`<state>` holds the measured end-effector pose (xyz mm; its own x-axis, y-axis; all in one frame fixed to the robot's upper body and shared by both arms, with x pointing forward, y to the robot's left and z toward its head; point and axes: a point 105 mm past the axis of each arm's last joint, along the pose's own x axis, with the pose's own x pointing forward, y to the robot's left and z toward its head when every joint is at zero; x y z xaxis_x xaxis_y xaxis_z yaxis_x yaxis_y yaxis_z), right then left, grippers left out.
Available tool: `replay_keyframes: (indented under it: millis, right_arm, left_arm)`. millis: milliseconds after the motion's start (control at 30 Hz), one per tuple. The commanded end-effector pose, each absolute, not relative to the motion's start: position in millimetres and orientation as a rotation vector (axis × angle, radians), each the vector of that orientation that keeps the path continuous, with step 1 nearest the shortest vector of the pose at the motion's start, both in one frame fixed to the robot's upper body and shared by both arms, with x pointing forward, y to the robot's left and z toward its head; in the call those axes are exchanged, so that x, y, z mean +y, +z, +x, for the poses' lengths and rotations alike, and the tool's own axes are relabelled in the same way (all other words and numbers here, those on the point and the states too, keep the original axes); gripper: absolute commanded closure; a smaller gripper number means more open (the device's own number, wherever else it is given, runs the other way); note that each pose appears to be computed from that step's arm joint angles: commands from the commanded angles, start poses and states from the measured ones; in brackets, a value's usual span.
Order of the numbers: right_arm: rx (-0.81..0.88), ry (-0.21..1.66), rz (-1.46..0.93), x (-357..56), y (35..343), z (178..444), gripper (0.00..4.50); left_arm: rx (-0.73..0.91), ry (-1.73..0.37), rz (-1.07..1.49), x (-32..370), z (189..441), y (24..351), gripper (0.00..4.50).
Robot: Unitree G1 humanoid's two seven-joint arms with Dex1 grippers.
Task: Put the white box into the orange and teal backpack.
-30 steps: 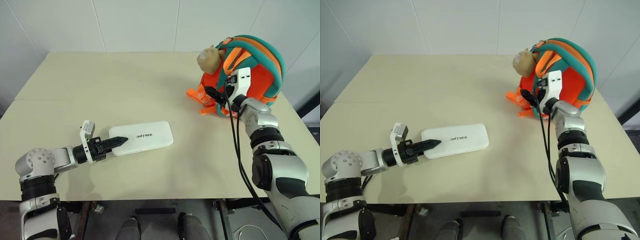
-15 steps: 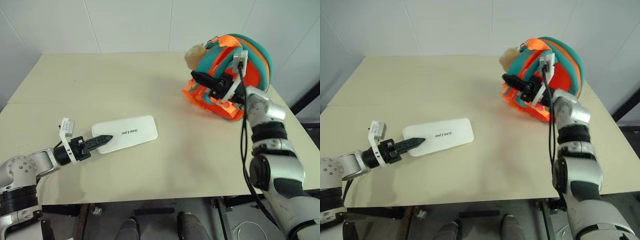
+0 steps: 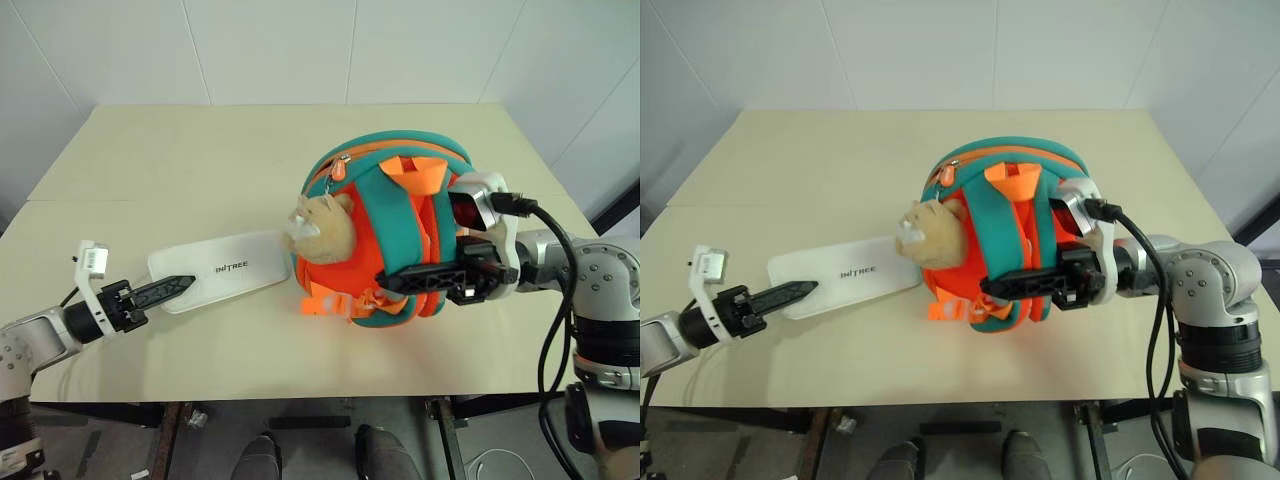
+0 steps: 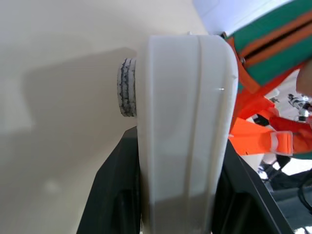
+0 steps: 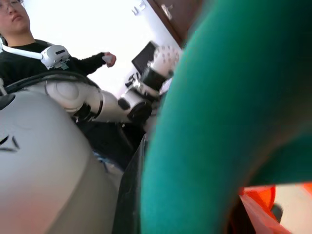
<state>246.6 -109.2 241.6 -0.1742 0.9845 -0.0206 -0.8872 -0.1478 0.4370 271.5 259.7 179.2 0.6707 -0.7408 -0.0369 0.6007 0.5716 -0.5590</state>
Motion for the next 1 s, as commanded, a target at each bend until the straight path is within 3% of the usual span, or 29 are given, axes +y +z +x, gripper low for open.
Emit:
replay_keyframes:
  millis: [33,200,367,633,1000]
  right_arm:
    - [0.388,1.704,0.289,-110,241,248,4.48]
    - [0.404,1.672,0.284,-109,226,255,4.48]
    - [0.413,1.661,0.292,-109,220,256,4.48]
    - [0.407,1.645,0.296,-106,213,253,4.48]
    - [0.385,1.625,0.293,-102,209,257,4.48]
  left_arm:
    - [0.094,-0.954,-0.466,244,254,228,3.25]
    - [-0.03,-1.023,-0.353,224,249,253,3.25]
    - [-0.09,-1.038,-0.271,214,260,261,3.25]
    - [-0.05,-1.183,-0.149,193,261,254,3.25]
    - [-0.031,-1.296,0.256,197,280,256,3.25]
